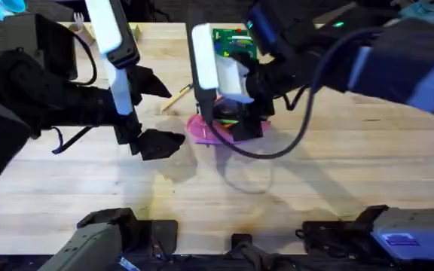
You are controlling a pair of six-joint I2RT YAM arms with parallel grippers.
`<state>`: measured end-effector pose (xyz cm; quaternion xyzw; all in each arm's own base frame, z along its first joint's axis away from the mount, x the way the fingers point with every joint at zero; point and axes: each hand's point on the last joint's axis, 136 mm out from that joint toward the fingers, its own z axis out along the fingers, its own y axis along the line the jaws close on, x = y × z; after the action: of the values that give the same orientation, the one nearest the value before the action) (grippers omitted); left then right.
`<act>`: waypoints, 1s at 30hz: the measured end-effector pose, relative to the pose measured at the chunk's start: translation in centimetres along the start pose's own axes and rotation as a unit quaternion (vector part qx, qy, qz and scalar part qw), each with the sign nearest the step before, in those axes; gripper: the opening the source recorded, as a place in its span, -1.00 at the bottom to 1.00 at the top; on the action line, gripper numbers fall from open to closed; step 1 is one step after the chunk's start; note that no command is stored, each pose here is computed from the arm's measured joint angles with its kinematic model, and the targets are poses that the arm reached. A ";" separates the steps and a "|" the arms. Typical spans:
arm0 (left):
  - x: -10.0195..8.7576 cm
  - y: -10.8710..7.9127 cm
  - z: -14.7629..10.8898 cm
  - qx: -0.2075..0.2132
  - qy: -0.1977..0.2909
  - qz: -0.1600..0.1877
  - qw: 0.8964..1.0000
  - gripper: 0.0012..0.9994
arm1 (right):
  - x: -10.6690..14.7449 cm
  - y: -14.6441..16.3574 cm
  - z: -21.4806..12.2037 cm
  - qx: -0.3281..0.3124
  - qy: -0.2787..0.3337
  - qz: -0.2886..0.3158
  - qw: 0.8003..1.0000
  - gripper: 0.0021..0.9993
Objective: Unzip the bag, pick up the pens from the table one at a time and place them inside, then zip the bag closed.
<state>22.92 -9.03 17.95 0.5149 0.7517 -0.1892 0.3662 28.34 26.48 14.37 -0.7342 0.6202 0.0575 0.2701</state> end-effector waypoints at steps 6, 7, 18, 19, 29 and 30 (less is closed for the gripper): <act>0.0 0.0 0.0 0.000 0.000 0.000 1.000 0.99 | -1.3 -0.8 -3.3 0.040 -0.026 0.032 0.998 1.00; 0.2 0.5 0.0 -0.011 0.008 -0.010 1.000 0.99 | -1.9 -1.0 -4.9 0.058 -0.041 0.054 0.996 1.00; 2.0 5.7 -0.9 -0.138 0.059 -0.137 0.979 0.99 | -3.7 -1.3 -11.2 0.109 -0.110 0.206 0.966 1.00; 2.0 6.0 -1.0 -0.144 0.060 -0.143 0.977 0.99 | -3.8 -1.2 -11.6 0.110 -0.114 0.219 0.963 1.00; 2.9 6.9 -1.4 -0.176 0.080 -0.168 0.967 0.98 | -3.1 1.1 -14.4 0.100 -0.119 0.285 0.946 1.00; 3.0 7.0 -1.5 -0.178 0.082 -0.169 0.966 0.98 | -3.1 1.3 -14.6 0.100 -0.120 0.287 0.945 1.00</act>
<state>28.16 -3.38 17.34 0.3208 0.8768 -0.0680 0.3516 22.78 22.23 27.61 -0.4820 0.7700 0.1581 0.3870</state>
